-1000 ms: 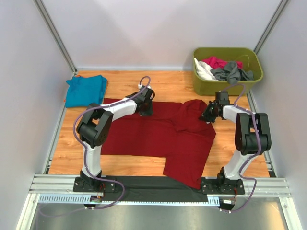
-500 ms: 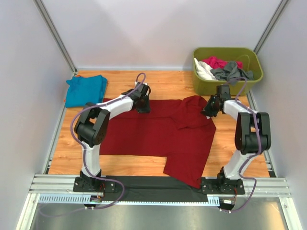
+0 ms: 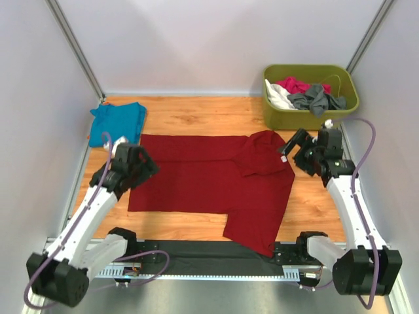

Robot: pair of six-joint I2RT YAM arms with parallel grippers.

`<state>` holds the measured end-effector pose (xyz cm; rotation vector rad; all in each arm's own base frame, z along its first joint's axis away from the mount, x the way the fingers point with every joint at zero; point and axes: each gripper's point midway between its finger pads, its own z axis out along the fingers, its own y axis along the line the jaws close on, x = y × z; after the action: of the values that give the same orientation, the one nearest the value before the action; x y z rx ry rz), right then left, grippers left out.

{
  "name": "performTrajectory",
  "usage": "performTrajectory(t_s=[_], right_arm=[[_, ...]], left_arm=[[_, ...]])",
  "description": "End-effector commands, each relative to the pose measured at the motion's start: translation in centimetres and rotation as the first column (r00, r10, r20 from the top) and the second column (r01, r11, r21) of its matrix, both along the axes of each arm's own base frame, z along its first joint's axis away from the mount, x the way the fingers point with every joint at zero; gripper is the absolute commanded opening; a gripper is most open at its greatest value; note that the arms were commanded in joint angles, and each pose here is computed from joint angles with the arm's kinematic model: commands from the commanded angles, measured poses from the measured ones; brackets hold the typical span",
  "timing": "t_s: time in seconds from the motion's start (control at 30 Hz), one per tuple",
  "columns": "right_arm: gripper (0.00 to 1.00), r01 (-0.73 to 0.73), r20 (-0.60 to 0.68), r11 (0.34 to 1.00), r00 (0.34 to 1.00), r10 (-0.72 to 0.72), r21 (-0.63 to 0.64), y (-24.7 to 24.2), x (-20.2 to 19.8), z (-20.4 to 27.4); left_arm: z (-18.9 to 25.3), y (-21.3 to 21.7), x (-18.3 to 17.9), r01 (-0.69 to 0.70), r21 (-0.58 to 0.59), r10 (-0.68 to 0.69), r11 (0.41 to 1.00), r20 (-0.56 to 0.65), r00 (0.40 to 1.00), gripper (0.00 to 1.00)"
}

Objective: Fold and stack the t-shirts
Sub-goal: Fold the tshirt

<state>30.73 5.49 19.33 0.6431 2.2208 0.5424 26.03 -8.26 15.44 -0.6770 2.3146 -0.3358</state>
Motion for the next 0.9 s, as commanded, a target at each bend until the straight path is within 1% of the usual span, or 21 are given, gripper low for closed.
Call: performTrajectory(t_s=[0.0,0.03,0.1,0.13,0.17,0.2,0.23,0.27,0.37,0.5,0.63,0.73,0.8,0.87], right_arm=[[1.0,0.086,-0.269,0.995,0.961,-0.07,0.049,0.2,-6.1,-5.8],[1.0,0.103,-0.265,0.992,0.961,-0.082,0.067,0.4,-6.9,-5.7],[1.0,0.122,-0.332,0.99,0.939,-0.093,0.066,0.4,-9.1,-7.7],[1.0,0.126,-0.33,0.99,0.939,-0.096,0.07,0.4,-9.6,-7.8],[1.0,0.135,-0.372,0.988,0.923,-0.1,0.069,0.4,-10.8,-8.8],[1.0,0.134,-0.384,0.988,0.918,-0.095,0.076,0.6,-11.3,-9.0],[0.99,0.131,-0.401,0.988,0.912,-0.089,0.079,0.7,-11.8,-9.4],[0.99,0.127,-0.418,0.989,0.905,-0.083,0.078,0.8,-12.3,-9.7],[0.96,0.122,-0.444,0.991,0.892,-0.083,0.061,0.6,-13.3,-10.6],[0.93,0.115,-0.451,0.992,0.889,-0.08,0.049,0.4,-13.7,-11.2],[0.9,0.105,-0.456,0.991,0.888,-0.059,0.076,0.9,-13.4,-11.2],[0.87,0.098,-0.455,0.991,0.889,-0.046,0.092,1.2,-13.3,-11.0],[0.87,0.095,-0.473,0.989,0.881,-0.032,0.109,1.5,-13.7,-11.1],[0.83,0.091,-0.494,0.989,0.869,-0.02,0.12,1.8,-14.3,-11.5]], left_arm=[[-5.5,4.4,-7.3,-0.291,0.057,0.296,0.955,-0.235,0.926,0.79],[-5.8,5.6,-8.8,-0.372,0.065,0.376,0.926,-0.245,0.894,0.76],[-7.4,6.5,-10.4,-0.431,0.082,0.436,0.899,-0.271,0.858,0.75],[-7.6,6.9,-10.7,-0.456,0.08,0.46,0.886,-0.267,0.847,0.73],[-8.6,7.2,-11.3,-0.471,0.094,0.477,0.877,-0.282,0.832,0.71],[-9.2,7.5,-11.5,-0.484,0.108,0.493,0.869,-0.293,0.819,0.7],[-9.9,8.2,-12.0,-0.517,0.13,0.53,0.846,-0.31,0.789,0.7],[-10.4,8.5,-12.1,-0.531,0.144,0.547,0.835,-0.322,0.773,0.7],[-11.7,9.5,-12.0,-0.542,0.186,0.571,0.82,-0.349,0.743,0.68],[-12.4,10.6,-11.0,-0.539,0.223,0.583,0.812,-0.354,0.731,0.65],[-12.4,10.5,-8.7,-0.531,0.187,0.563,0.826,-0.315,0.764,0.62],[-12.2,10.6,-8.0,-0.545,0.174,0.572,0.82,-0.286,0.769,0.61],[-12.1,10.7,-7.7,-0.553,0.166,0.577,0.816,-0.27,0.771,0.6],[-12.5,10.6,-7.9,-0.558,0.162,0.581,0.814,-0.271,0.768,0.6]])
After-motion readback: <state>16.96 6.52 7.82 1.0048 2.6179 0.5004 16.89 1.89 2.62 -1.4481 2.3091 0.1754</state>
